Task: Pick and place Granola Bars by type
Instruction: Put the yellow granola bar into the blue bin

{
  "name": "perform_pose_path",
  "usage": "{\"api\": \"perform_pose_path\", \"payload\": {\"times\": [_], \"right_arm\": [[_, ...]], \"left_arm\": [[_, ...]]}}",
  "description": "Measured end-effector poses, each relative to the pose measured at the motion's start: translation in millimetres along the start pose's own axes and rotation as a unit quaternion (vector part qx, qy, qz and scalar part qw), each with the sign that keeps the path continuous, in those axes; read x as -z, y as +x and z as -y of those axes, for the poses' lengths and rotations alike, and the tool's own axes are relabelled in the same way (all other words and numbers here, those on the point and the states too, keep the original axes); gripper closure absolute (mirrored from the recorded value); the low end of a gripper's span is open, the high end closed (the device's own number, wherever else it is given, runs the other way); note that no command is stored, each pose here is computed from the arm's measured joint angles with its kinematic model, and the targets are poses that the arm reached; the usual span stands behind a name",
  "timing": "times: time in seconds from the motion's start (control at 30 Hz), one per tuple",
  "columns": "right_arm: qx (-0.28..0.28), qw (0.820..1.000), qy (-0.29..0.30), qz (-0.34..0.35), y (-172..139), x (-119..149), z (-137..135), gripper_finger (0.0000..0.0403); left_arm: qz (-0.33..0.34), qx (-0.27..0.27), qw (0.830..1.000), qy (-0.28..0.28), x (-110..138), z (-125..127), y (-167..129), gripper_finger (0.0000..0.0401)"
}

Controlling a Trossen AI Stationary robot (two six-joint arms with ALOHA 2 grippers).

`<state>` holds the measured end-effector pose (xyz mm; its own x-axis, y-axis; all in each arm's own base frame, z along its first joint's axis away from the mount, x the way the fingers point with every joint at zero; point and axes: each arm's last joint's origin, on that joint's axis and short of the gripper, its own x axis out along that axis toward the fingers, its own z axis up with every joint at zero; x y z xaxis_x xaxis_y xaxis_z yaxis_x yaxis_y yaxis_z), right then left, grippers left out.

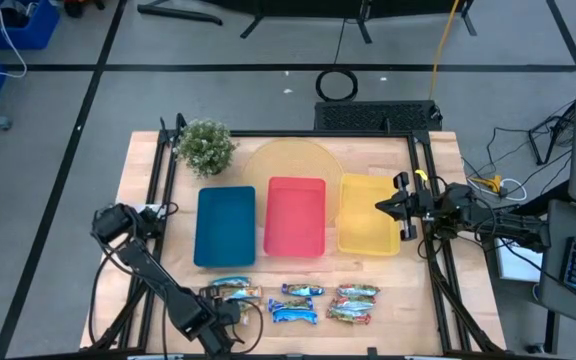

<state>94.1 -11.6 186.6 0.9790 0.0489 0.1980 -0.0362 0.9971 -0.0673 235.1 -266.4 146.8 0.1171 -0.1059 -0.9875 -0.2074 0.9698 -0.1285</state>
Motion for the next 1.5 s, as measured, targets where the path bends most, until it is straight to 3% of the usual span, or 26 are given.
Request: {"api": "perform_pose_path", "payload": {"times": [0.23,0.5,0.77,0.97,1.23,1.5], "right_arm": [[0.001,1.000,-0.012,0.013,0,-3,0,0.0403],[0.001,1.000,-0.017,0.022,0,-4,0,0.0403],[0.002,0.999,-0.023,0.025,0,-5,0,0.0403],[0.003,0.999,-0.034,0.033,0,-6,0,0.0403],[0.003,0.999,-0.036,0.040,0,-8,0,0.0403],[0.003,0.999,-0.033,0.040,0,-8,0,0.0403]], "left_arm": [[0.001,-0.006,1.000,0.027,-1,2,7,0.0156],[0.010,0.011,1.000,-0.006,-2,2,1,0.0170],[-0.006,0.026,0.999,-0.037,-4,2,1,0.0291],[-0.001,0.041,0.999,-0.013,-6,4,0,0.0378],[0.015,0.056,0.997,0.041,-8,16,-11,0.0347],[0.092,0.000,0.987,0.130,-25,37,-71,0.0381]]}}
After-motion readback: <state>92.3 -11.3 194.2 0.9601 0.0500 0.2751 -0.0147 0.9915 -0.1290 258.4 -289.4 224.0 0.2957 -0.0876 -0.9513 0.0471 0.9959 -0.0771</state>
